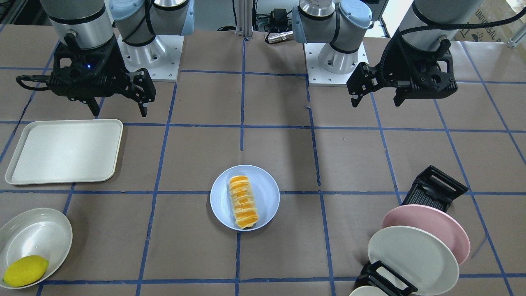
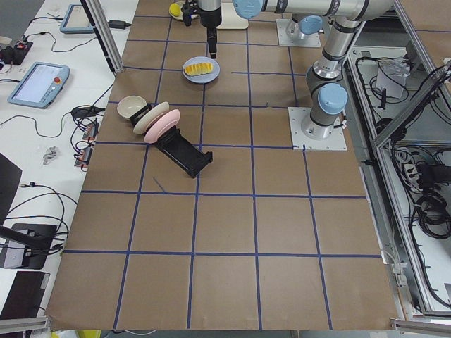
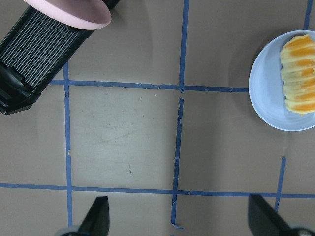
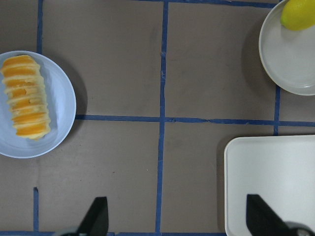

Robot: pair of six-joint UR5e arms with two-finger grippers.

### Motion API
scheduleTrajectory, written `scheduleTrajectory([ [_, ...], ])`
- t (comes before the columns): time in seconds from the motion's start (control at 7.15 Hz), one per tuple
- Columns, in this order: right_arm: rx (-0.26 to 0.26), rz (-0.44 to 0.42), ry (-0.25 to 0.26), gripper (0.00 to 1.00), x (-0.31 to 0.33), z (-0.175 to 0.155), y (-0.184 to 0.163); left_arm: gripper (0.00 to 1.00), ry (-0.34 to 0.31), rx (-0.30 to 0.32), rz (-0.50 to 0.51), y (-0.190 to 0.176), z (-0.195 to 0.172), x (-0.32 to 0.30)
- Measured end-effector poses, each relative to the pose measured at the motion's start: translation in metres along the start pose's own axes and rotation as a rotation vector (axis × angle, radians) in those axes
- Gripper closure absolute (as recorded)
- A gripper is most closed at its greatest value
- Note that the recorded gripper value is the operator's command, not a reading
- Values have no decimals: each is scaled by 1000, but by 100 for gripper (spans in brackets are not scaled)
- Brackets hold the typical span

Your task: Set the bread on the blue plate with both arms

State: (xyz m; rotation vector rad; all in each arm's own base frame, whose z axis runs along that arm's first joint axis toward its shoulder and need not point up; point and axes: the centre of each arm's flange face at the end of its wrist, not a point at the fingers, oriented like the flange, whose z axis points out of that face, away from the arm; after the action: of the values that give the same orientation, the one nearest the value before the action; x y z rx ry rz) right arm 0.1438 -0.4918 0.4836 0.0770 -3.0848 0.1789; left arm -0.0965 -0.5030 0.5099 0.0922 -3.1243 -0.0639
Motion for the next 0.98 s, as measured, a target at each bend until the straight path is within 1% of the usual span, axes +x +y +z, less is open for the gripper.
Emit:
scheduleTrajectory([
  [0.98,-18,-9,9,3,1,8,1,0,0,2,0,0,-1,0],
])
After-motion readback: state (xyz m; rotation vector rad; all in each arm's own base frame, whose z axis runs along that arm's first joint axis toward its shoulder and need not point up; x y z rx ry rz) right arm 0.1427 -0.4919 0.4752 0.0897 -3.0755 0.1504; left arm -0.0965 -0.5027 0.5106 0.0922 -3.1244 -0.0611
